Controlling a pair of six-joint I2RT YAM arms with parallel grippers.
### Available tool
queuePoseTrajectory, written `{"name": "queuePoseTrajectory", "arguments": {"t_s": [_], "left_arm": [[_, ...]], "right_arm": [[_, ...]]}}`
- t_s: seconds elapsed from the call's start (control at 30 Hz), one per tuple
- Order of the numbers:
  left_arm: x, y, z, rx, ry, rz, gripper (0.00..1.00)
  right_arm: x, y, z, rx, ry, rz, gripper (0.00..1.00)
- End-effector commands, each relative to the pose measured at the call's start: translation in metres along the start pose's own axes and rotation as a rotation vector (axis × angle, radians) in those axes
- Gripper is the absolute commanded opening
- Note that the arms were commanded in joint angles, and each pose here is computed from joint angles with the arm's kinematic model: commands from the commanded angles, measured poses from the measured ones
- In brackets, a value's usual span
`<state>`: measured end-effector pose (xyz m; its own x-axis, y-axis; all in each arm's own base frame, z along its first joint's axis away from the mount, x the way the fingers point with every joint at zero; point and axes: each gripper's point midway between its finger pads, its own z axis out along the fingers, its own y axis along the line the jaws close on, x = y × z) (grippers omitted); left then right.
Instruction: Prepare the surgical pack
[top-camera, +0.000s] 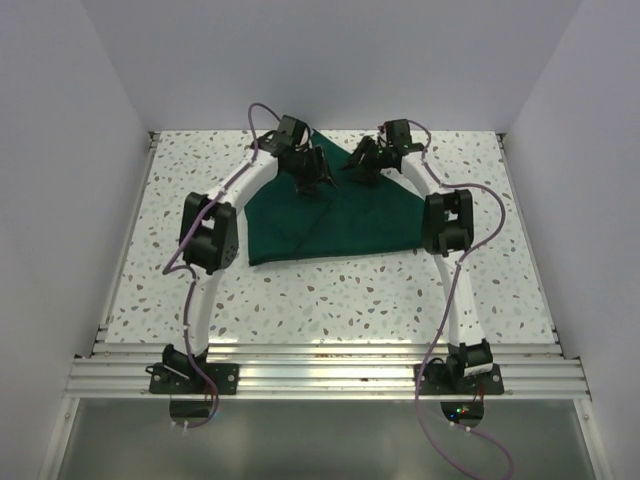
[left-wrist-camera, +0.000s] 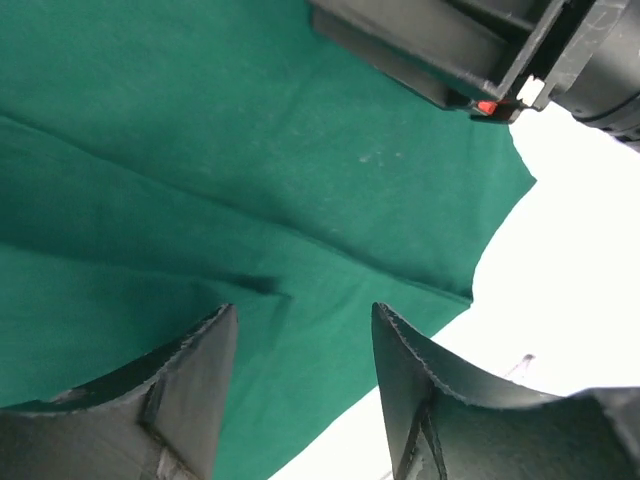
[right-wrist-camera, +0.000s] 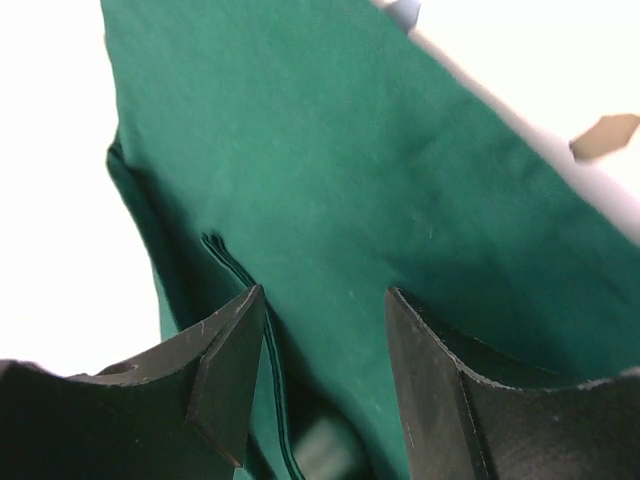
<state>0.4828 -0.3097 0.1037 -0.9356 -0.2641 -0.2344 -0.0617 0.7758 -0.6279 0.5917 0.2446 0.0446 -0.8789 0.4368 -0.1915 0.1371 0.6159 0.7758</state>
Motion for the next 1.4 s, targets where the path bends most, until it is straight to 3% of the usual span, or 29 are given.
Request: {"name": "queuePoseTrajectory", "arguments": {"t_s": [0.0, 0.03, 0.13, 0.23, 0.33, 0.4, 0.5, 0.53, 0.67, 0.9, 1.2, 1.37], "left_arm": [[-0.031, -0.02, -0.063, -0.011, -0.171, 0.185, 0.61], [-0.032, 0.0, -0.064, -0.07, -0.187, 0.187, 0.62], [-0.037, 0.01, -0.097, -0.107, -0.262, 0.206, 0.63], [-0.03, 0.039, -0.115, -0.137, -0.262, 0.178, 0.59], [-0.013, 0.055, -0.123, -0.117, -0.236, 0.187, 0.47], [0.007, 0.063, -0.12, -0.089, -0.193, 0.18, 0.32], [0.034, 0.077, -0.109, -0.062, -0.124, 0.151, 0.16], [0.043, 0.083, -0.105, -0.051, -0.1, 0.138, 0.13], [0.055, 0.09, -0.1, -0.022, -0.057, 0.113, 0.04], [0.081, 0.106, -0.098, -0.03, -0.017, 0.086, 0.0], [0.1, 0.115, -0.107, -0.045, 0.0, 0.1, 0.0], [0.096, 0.11, -0.126, -0.066, -0.033, 0.169, 0.0]], "right_arm": [[-0.007, 0.047, -0.046, -0.006, -0.041, -0.111, 0.55], [-0.002, 0.048, -0.049, 0.007, -0.032, -0.128, 0.55], [0.004, 0.068, -0.063, 0.001, -0.034, -0.181, 0.55], [0.016, 0.088, -0.075, -0.01, -0.028, -0.233, 0.55], [0.037, 0.1, -0.078, -0.015, 0.006, -0.274, 0.55], [0.062, 0.112, -0.077, -0.065, 0.067, -0.264, 0.53], [0.093, 0.12, -0.067, -0.142, 0.15, -0.243, 0.4], [0.098, 0.121, -0.063, -0.156, 0.159, -0.244, 0.3], [0.116, 0.1, -0.049, -0.145, 0.223, -0.199, 0.07], [0.116, 0.044, -0.039, -0.02, 0.229, -0.136, 0.06], [0.107, 0.013, -0.041, 0.095, 0.202, -0.172, 0.07], [0.065, -0.009, -0.081, 0.268, 0.064, -0.226, 0.07]]}}
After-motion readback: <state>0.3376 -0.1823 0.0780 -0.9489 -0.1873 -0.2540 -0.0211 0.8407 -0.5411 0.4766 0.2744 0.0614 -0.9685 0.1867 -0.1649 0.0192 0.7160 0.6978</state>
